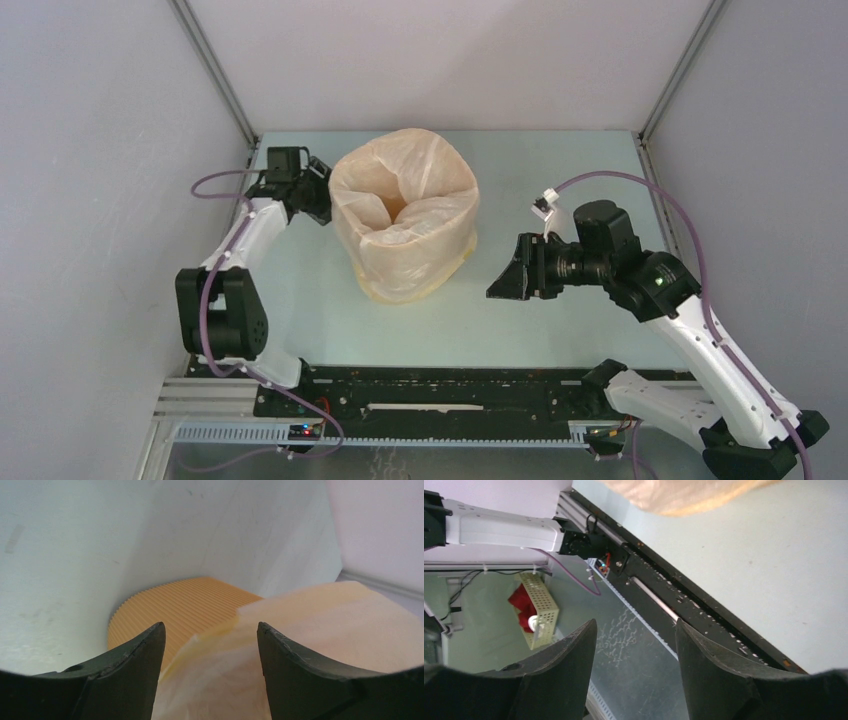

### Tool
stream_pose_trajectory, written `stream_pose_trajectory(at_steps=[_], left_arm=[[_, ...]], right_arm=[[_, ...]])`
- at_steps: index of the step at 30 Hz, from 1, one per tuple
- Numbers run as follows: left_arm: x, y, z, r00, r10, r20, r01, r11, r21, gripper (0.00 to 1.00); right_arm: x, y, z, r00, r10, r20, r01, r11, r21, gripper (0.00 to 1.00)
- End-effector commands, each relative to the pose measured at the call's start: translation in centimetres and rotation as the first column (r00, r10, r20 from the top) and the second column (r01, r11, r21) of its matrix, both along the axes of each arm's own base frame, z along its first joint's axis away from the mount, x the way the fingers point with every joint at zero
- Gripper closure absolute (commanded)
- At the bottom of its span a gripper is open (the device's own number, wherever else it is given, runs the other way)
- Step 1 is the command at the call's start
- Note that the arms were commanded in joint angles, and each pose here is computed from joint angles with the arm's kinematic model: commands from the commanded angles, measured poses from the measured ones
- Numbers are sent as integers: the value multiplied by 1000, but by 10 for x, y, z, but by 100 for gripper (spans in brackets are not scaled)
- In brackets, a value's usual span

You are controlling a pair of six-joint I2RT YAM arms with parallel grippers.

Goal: Put the trash bags into the trash bin

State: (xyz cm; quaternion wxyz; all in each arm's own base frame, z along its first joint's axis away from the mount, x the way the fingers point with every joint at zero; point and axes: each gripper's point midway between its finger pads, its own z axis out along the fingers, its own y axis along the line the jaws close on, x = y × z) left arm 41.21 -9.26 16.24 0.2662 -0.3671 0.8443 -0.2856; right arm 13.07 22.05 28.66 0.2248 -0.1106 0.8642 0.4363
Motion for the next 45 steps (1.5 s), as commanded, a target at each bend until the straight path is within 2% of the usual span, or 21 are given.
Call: stream_pose_trajectory(at_steps=[1, 5, 10, 13, 18, 21, 23, 26, 30, 33, 35, 38, 42, 45], left_arm=[[-15, -73, 0, 978, -210, -2, 208, 972, -107, 29], [-56, -120, -26, 942, -327, -75, 314, 938, -148, 30], [-97, -169, -36, 874, -472, -113, 444, 872, -206, 30], [-101, -178, -33, 849, -515, -114, 491, 851, -187, 30], [-89, -164, -17, 849, -516, -115, 514, 857, -44, 29], [-92, -161, -10, 844, -526, -106, 527, 849, -23, 29], [-98, -158, -11, 843, -527, -110, 529, 849, -15, 29], [-109, -153, -14, 847, -517, -120, 520, 854, -12, 28], [-126, -147, -20, 854, -505, -128, 506, 862, -30, 27], [-136, -142, -21, 850, -511, -129, 512, 859, -22, 26], [-140, -138, -20, 850, -512, -127, 515, 857, -8, 21], [-138, -132, -18, 853, -508, -116, 515, 857, 34, 14], [-129, -125, -10, 852, -510, -116, 520, 851, 73, 11], [-122, -125, -5, 851, -514, -107, 522, 848, 84, 11]], right_arm=[[24, -5, 33, 985, -5, 172, 21, 996, -89, 32], [56, -16, 69, 945, -62, 321, 119, 980, -162, 30], [88, -7, 82, 930, -72, 360, 155, 966, -207, 31], [99, -6, 67, 942, -44, 332, 148, 945, -293, 34], [101, -21, 9, 971, 2, 240, 128, 842, -524, 39], [107, -23, -19, 964, 20, 267, 144, 800, -582, 37], [127, -17, -27, 945, 8, 326, 189, 802, -566, 34], [179, -5, -34, 897, -74, 436, 311, 806, -504, 32], [239, 28, -15, 789, -133, 600, 410, 841, -353, 30], [255, 42, -1, 772, -175, 611, 429, 853, -297, 27], [257, 41, -7, 789, -196, 582, 434, 849, -303, 27], [244, 39, -32, 831, -150, 535, 386, 849, -362, 25], [202, 34, -24, 897, -63, 437, 255, 882, -395, 18], [164, 21, -10, 927, -33, 375, 204, 881, -426, 18]])
